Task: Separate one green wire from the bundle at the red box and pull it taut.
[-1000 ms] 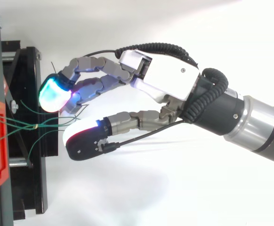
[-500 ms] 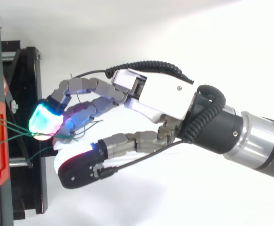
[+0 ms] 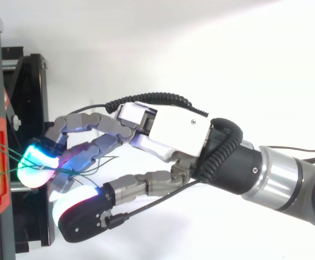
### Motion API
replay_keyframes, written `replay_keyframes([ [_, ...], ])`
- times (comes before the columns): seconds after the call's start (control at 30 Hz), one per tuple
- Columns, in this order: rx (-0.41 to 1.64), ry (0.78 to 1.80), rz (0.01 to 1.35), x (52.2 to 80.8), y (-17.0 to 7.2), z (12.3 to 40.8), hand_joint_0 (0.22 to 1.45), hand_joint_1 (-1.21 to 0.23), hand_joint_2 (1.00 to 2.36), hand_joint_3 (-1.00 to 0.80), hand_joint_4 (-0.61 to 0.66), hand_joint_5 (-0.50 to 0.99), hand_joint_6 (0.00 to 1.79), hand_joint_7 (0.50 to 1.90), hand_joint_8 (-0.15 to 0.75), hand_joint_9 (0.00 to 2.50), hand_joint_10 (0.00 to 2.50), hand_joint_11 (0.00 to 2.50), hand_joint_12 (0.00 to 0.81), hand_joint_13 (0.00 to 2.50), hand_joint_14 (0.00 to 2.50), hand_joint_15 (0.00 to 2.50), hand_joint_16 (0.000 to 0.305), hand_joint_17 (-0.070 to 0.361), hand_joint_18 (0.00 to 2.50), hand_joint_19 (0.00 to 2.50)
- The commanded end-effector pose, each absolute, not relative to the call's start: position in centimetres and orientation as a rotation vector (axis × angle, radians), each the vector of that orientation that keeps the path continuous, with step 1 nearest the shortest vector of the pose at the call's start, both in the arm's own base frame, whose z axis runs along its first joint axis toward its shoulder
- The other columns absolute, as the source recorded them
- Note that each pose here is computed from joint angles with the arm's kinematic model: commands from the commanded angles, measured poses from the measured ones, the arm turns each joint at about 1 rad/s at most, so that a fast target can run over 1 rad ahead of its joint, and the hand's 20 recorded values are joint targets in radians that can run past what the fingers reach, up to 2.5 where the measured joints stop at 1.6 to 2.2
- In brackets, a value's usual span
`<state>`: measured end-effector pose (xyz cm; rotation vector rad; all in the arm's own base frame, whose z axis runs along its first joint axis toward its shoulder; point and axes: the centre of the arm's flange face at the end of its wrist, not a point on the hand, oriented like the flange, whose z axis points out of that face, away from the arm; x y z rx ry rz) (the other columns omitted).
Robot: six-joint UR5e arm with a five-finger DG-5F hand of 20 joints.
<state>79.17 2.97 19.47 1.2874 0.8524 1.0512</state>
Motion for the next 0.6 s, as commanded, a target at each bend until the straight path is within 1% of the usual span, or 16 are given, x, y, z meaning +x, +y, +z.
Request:
replay_keyframes([
  [0.0, 1.301, 0.861, 1.057, 79.28, 3.19, 19.43, 0.56, -0.65, 1.0, -0.5, 0.31, -0.11, 0.5, 0.98, 0.293, 0.99, 0.02, 0.49, 0.41, 0.78, 0.01, 0.32, 0.057, 0.129, 0.73, 0.44],
  [0.17, 1.34, 0.861, 1.075, 79.23, 3.31, 19.68, 0.57, -0.65, 1.0, -0.47, 0.29, -0.1, 0.5, 1.04, 0.293, 1.0, 0.02, 0.52, 0.405, 0.8, 0.01, 0.33, 0.056, 0.126, 0.74, 0.45],
  [0.3, 1.352, 0.852, 1.086, 79.18, 3.18, 19.6, 0.58, -0.65, 1.01, -0.44, 0.26, -0.09, 0.5, 1.13, 0.293, 1.01, 0.02, 0.53, 0.403, 0.81, 0.01, 0.34, 0.056, 0.125, 0.74, 0.45],
  [0.57, 1.36, 0.839, 1.099, 79.31, 3.09, 19.85, 0.6, -0.65, 1.01, -0.39, 0.21, -0.08, 0.5, 1.23, 0.289, 1.02, 0.02, 0.53, 0.404, 0.82, 0.01, 0.35, 0.055, 0.123, 0.75, 0.45],
])
